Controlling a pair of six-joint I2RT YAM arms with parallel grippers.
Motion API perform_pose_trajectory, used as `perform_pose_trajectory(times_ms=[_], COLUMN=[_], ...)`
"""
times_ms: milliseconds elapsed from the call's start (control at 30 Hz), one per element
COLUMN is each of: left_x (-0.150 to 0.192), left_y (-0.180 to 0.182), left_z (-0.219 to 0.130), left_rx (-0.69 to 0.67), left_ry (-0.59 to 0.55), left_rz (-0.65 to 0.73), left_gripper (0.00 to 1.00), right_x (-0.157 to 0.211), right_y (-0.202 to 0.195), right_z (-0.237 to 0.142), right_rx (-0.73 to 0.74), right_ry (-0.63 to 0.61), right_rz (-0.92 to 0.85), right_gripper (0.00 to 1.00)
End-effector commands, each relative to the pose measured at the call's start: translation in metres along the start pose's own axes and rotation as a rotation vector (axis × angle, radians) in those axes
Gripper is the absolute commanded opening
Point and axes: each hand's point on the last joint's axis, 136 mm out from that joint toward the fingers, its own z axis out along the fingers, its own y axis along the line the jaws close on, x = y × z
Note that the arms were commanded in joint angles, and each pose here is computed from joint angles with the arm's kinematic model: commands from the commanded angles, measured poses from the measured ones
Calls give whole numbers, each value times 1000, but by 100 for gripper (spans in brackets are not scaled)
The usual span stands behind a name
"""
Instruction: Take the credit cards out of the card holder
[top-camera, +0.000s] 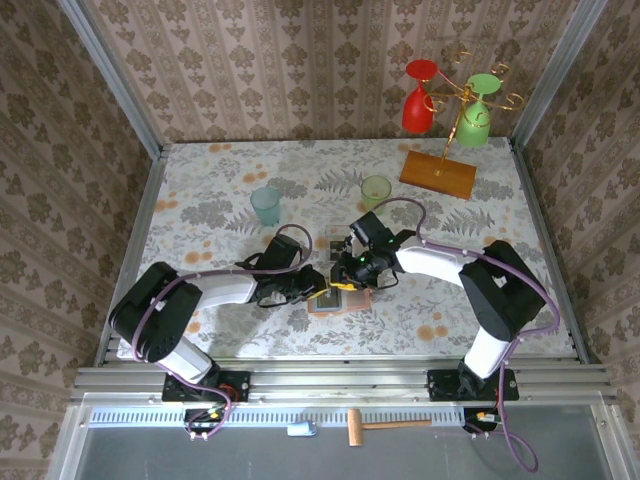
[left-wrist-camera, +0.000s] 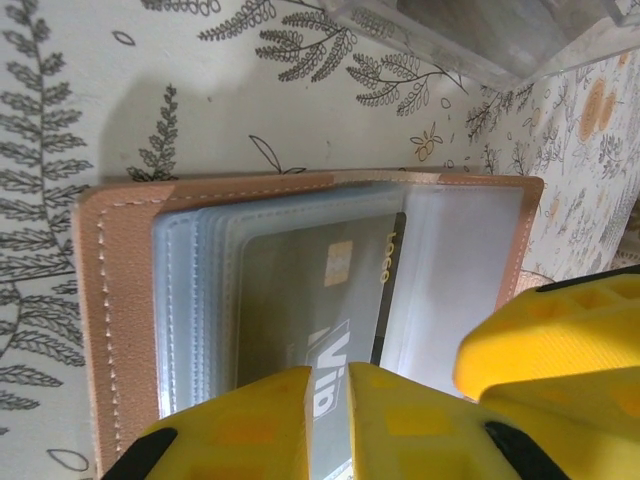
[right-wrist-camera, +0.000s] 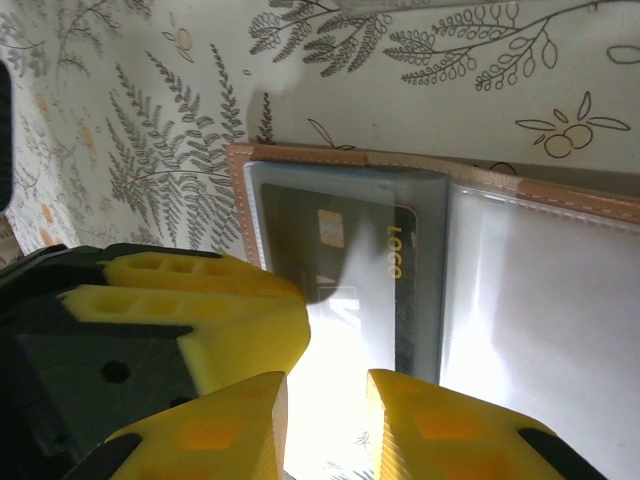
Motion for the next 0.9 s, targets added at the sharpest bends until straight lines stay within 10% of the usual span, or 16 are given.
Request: perform_pose_trajectory(times_ms=[0,867], left_x=[0,1], left_y=[1,4], left_z=[1,0], left_rx=[-22,-38], left_ry=[0,2], left_rz=[6,4], left_gripper=[17,17], right_x=[-1,5], right_y=[11,-10], right_z=[5,22], right_rx=[-42,3], right_ry=[21,63], right_rz=[-10,20], right_gripper=[27,28])
